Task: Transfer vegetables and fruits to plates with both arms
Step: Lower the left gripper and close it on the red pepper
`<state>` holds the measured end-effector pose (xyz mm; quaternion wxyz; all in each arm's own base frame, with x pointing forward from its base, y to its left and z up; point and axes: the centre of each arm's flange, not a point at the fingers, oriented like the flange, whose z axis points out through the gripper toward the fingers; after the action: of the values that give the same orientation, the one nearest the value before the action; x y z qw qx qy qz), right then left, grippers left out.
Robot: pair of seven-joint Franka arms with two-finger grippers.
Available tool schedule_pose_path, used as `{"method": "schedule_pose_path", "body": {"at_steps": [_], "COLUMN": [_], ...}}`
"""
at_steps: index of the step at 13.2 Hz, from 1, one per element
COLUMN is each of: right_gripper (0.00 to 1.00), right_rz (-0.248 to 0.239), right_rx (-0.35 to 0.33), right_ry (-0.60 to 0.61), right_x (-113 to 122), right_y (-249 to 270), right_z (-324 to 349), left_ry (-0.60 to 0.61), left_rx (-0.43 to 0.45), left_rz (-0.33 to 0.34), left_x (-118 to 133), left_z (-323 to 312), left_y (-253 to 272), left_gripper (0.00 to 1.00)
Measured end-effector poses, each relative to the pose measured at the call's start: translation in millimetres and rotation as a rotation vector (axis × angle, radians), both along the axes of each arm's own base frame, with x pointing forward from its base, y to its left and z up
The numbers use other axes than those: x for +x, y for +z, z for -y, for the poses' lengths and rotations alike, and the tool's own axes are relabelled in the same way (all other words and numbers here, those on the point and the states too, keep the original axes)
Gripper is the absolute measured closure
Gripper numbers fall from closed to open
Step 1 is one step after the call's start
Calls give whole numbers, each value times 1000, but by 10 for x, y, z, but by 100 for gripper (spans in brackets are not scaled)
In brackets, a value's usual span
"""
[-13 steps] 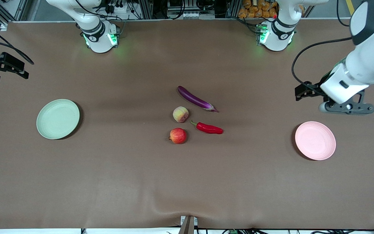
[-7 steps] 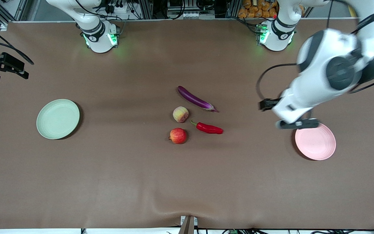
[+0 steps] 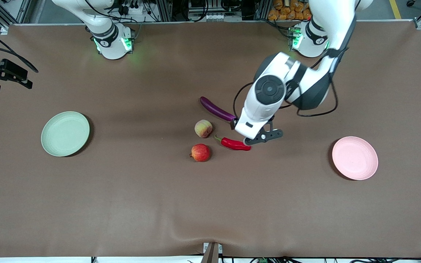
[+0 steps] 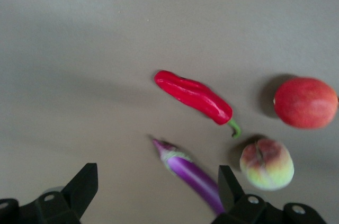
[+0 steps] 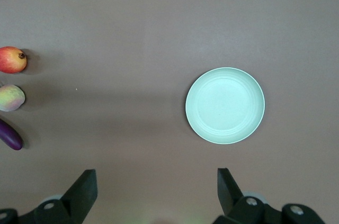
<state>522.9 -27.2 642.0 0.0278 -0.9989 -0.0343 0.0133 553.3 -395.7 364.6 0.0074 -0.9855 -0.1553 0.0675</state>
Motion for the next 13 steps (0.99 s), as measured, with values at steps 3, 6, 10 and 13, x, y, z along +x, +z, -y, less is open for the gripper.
{"method": "schedule_pose_path", "body": {"at_steps": [3,6,10,13], "right_gripper": [0,0,0,0], "right_rz": [0,0,0,0], "right_rx": [0,0,0,1], "right_ry": [0,0,0,0], "right_x": [0,0,0,0], "right_y": [0,-1,-1,-1], "right_z": [-1,-2,-2,-3], "left_ry": [94,242,457,559], "left_rx": [36,16,2,21], "left_rz": [-37,8,49,40], "left_x": [-35,67,315,331], "left_z": [93,181,24,-14], "left_y": [-425,-886,-1238,-1461], "left_gripper": [0,0,0,0]}}
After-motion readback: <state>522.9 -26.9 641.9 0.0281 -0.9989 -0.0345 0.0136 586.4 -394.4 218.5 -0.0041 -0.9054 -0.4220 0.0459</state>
